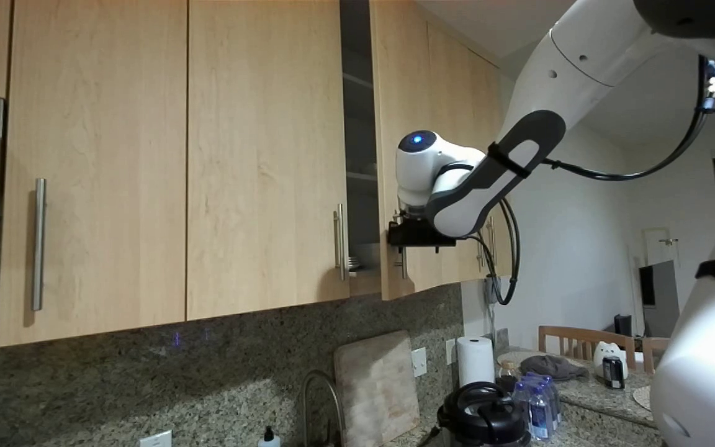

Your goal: Open the right upper cabinet door

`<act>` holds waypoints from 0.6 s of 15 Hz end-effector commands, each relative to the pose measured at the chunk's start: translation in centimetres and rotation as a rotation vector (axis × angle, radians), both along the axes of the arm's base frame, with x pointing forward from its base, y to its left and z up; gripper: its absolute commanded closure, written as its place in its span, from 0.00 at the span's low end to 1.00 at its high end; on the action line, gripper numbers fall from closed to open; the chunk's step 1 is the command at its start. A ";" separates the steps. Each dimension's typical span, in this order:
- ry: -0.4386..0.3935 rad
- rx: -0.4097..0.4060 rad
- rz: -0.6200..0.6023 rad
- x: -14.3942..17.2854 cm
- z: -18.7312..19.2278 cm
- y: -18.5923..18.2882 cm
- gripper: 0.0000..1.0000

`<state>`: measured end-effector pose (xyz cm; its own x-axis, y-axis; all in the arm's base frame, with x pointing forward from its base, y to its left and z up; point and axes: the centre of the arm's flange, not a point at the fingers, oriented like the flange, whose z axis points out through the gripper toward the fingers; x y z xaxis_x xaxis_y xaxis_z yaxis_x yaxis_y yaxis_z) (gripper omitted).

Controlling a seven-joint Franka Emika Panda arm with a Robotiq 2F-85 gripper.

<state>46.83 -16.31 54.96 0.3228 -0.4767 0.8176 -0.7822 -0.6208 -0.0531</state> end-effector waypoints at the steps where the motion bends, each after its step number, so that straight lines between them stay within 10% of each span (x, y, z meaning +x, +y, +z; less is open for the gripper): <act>1: 0.083 0.040 -0.089 -3.6 -1.5 -3.5 0.00; 9: 0.108 0.156 -0.076 -6.5 -1.1 -7.4 0.00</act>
